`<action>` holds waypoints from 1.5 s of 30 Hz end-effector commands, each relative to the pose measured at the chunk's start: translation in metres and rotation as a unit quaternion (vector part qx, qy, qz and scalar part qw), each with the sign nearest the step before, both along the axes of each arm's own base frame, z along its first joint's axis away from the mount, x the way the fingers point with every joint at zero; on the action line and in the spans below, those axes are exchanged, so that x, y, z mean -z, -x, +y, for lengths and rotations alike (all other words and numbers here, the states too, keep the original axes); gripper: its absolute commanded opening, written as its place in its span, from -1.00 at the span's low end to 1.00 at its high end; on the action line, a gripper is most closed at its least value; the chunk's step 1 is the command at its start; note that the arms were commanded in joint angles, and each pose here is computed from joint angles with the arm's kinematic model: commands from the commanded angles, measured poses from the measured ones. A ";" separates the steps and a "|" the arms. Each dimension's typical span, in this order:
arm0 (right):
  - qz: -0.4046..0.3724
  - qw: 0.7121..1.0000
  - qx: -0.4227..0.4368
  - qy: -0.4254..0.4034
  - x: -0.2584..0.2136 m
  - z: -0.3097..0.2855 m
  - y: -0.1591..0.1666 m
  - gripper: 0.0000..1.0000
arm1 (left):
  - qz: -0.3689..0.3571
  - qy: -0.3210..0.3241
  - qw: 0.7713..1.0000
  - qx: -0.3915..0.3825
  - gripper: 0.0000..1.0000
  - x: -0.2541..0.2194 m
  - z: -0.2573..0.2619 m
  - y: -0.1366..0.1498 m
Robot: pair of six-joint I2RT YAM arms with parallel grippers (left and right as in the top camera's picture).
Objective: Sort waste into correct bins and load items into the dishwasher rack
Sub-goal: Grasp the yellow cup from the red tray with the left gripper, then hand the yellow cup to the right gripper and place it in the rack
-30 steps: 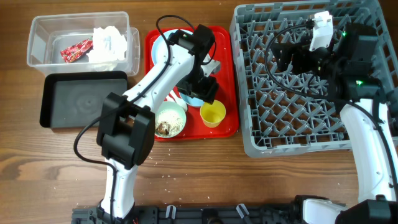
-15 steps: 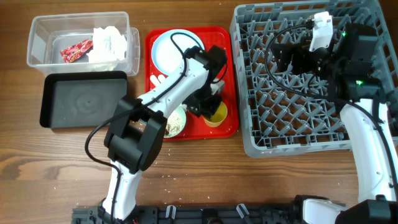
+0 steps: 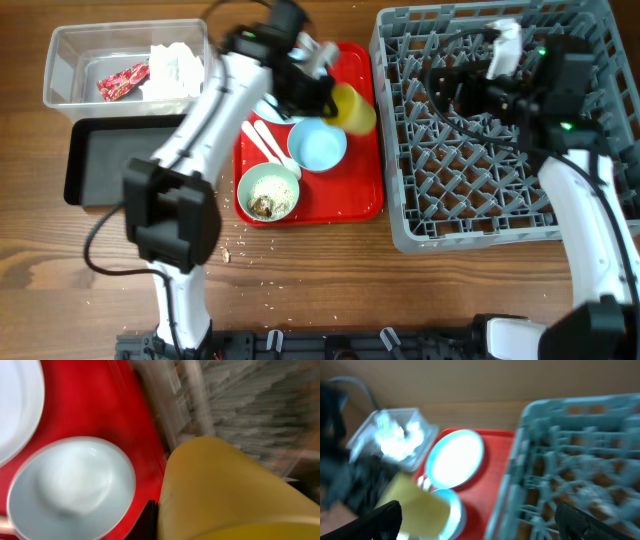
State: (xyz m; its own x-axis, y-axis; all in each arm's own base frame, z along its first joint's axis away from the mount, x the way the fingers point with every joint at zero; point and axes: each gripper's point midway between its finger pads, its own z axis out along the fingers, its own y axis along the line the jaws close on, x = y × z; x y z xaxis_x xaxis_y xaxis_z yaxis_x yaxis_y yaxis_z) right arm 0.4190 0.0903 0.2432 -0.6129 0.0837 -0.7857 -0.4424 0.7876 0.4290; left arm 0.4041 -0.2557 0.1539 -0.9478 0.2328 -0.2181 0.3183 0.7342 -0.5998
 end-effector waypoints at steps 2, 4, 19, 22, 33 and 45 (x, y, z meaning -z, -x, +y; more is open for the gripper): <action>-0.022 0.973 -0.195 -0.123 -0.011 0.063 0.013 1.00 | -0.018 0.245 0.968 0.044 -0.92 -0.084 -0.002 -0.010; -0.055 0.943 -0.283 -0.166 -0.021 0.079 0.025 1.00 | -0.018 0.270 0.962 0.041 -0.92 -0.093 0.007 -0.014; -0.102 0.914 -0.346 -0.187 -0.042 0.131 0.027 0.83 | 0.003 0.347 0.934 0.079 -0.92 -0.120 -0.001 0.002; -0.103 0.914 -0.345 -0.186 -0.042 0.131 0.027 0.76 | 0.006 0.347 0.934 0.084 -0.92 -0.120 -0.007 0.005; -0.077 0.923 -0.317 -0.202 -0.044 0.103 0.018 -0.19 | -0.009 0.329 0.941 0.080 0.03 -0.114 -0.007 0.000; 0.084 0.992 0.094 0.008 -0.001 -0.028 0.027 -0.23 | -0.136 0.009 0.986 -0.094 0.33 -0.030 0.083 -0.087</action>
State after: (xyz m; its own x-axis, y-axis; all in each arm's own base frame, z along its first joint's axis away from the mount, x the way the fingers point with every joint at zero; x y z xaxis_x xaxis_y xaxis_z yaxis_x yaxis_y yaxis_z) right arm 0.3981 0.1045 0.2419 -0.7805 0.2137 -0.5875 -0.3814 0.5818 0.7183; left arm 0.4705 -0.2016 0.1925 -0.9095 0.0661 -0.4104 0.3621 0.6110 -0.7040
